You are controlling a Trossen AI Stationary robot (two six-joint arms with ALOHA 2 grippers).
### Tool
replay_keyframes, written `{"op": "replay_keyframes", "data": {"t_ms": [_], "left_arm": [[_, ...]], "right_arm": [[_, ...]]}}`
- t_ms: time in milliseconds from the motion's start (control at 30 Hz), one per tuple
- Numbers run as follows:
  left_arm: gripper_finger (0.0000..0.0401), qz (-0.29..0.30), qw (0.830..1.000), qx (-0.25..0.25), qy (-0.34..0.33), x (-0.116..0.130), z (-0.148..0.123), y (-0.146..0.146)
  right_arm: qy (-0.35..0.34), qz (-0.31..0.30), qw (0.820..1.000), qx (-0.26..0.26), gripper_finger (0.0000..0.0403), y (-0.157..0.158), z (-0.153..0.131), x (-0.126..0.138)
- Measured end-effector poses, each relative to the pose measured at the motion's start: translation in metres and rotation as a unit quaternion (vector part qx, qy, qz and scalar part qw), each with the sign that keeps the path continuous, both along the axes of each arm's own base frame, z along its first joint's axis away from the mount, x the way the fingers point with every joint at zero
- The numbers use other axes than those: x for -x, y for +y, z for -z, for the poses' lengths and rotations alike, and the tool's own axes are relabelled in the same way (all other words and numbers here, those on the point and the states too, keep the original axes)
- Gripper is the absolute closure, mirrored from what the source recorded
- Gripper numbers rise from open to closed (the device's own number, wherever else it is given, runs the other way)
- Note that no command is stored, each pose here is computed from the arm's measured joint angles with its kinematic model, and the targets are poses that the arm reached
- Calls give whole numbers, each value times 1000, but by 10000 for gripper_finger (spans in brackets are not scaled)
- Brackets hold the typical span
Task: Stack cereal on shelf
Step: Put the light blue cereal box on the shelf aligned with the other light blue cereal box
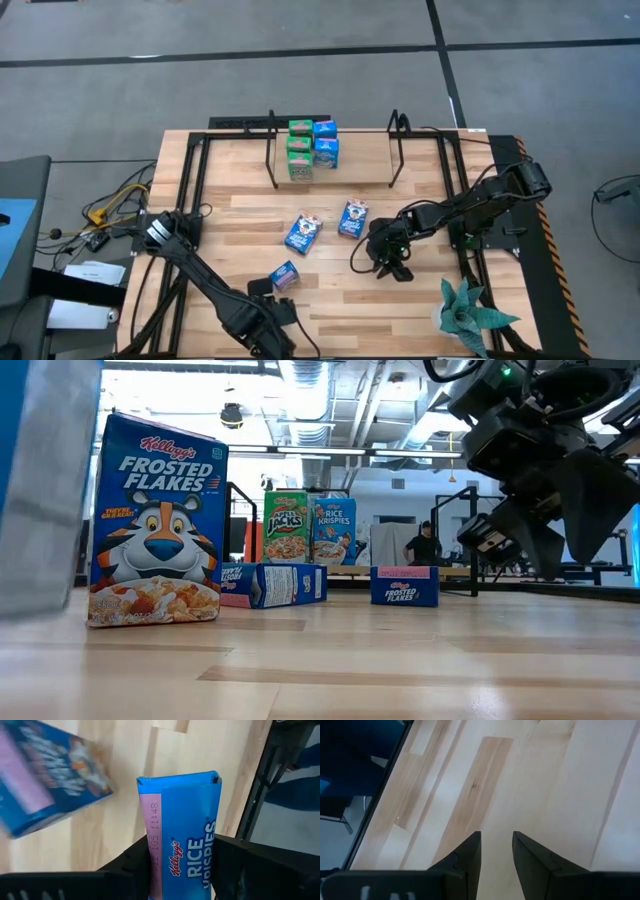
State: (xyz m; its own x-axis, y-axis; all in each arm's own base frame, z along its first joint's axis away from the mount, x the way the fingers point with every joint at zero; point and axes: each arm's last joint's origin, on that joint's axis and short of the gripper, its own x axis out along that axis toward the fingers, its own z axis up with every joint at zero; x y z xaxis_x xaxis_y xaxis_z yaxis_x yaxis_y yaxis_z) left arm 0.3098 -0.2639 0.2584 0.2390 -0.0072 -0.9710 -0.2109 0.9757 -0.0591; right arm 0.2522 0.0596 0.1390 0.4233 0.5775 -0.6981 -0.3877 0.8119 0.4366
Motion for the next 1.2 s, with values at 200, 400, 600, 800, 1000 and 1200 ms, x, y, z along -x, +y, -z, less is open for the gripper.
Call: {"op": "replay_keyframes", "data": {"t_ms": [200, 400, 600, 800, 1000, 1200], "left_arm": [[266, -17, 1000, -11, 15, -1, -41, 15], [266, -22, 999, -31, -18, -5, -94, 45], [266, -11, 989, -90, -116, -22, -132, 85], [266, -30, 968, -189, -163, -20, -161, 142], [266, -91, 935, -290, -181, -19, -185, 212], [266, -50, 948, -259, -180, -39, -186, 272]], "right_arm": [[-10, -10, 1000, 3, 267, -3, 0, -1], [-15, -22, 1000, 3, 267, -7, 0, 0], [-14, -33, 999, 9, 267, -7, 1, 1], [11, -44, 999, 6, 267, -9, 4, 6], [19, -41, 999, 9, 267, -13, 5, 7], [20, -29, 999, 11, 267, -21, 5, 6]]}}
